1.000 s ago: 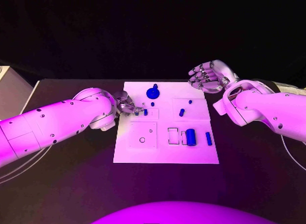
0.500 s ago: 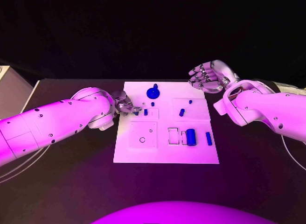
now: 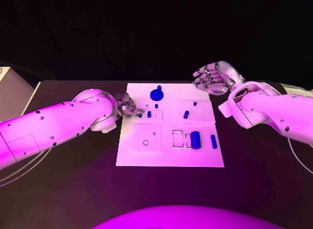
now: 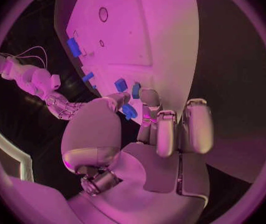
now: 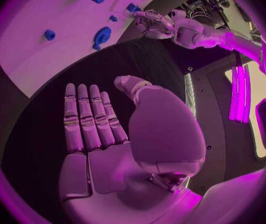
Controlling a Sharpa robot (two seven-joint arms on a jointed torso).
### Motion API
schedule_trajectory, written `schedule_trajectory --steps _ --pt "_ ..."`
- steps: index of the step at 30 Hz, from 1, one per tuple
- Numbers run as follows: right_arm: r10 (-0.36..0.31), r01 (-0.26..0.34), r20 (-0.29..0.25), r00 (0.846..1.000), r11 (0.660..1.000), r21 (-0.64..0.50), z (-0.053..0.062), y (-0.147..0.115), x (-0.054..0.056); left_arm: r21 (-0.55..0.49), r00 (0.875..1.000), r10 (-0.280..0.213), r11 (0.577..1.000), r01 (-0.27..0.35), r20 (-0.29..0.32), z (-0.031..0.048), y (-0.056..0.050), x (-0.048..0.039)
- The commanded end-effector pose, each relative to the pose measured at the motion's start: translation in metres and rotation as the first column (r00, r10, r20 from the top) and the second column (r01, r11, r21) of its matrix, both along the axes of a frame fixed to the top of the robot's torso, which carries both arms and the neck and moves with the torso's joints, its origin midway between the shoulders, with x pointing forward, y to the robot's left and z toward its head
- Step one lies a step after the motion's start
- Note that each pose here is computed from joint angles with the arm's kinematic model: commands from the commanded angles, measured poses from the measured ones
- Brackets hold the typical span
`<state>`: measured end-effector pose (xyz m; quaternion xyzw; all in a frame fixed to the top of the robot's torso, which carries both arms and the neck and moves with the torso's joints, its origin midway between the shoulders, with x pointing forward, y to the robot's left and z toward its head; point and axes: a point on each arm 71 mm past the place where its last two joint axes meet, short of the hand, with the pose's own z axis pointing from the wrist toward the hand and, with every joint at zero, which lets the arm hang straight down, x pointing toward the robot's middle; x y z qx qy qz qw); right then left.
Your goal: Assemble the parts on the task board
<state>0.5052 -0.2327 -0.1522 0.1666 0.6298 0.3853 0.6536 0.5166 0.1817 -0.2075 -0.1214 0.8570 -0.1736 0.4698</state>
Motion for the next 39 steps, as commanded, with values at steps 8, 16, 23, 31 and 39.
schedule_trajectory --steps 8,16,23,31,39 --pt "0.016 -0.016 0.001 1.0 1.0 -0.007 0.0 0.001 -0.001 -0.016 1.0 -0.008 1.0 0.007 -0.011 -0.0015 -0.005 -0.0029" --pt "0.017 -0.017 0.001 1.0 1.0 -0.007 0.0 0.002 -0.001 -0.025 1.0 -0.011 1.0 0.011 0.003 0.0029 -0.006 -0.0037" --pt "0.018 -0.018 0.001 1.0 1.0 -0.007 0.0 0.002 -0.001 -0.018 1.0 -0.006 1.0 0.006 0.007 0.0053 -0.004 -0.0027" --pt "0.017 -0.017 0.001 1.0 1.0 -0.007 0.0 0.002 -0.001 -0.015 1.0 0.001 1.0 -0.001 0.013 0.0068 -0.001 -0.0016" --pt "0.015 -0.015 0.004 1.0 1.0 -0.007 0.0 0.001 0.0 -0.182 0.999 -0.02 0.983 0.027 0.04 0.0251 -0.004 0.0003"
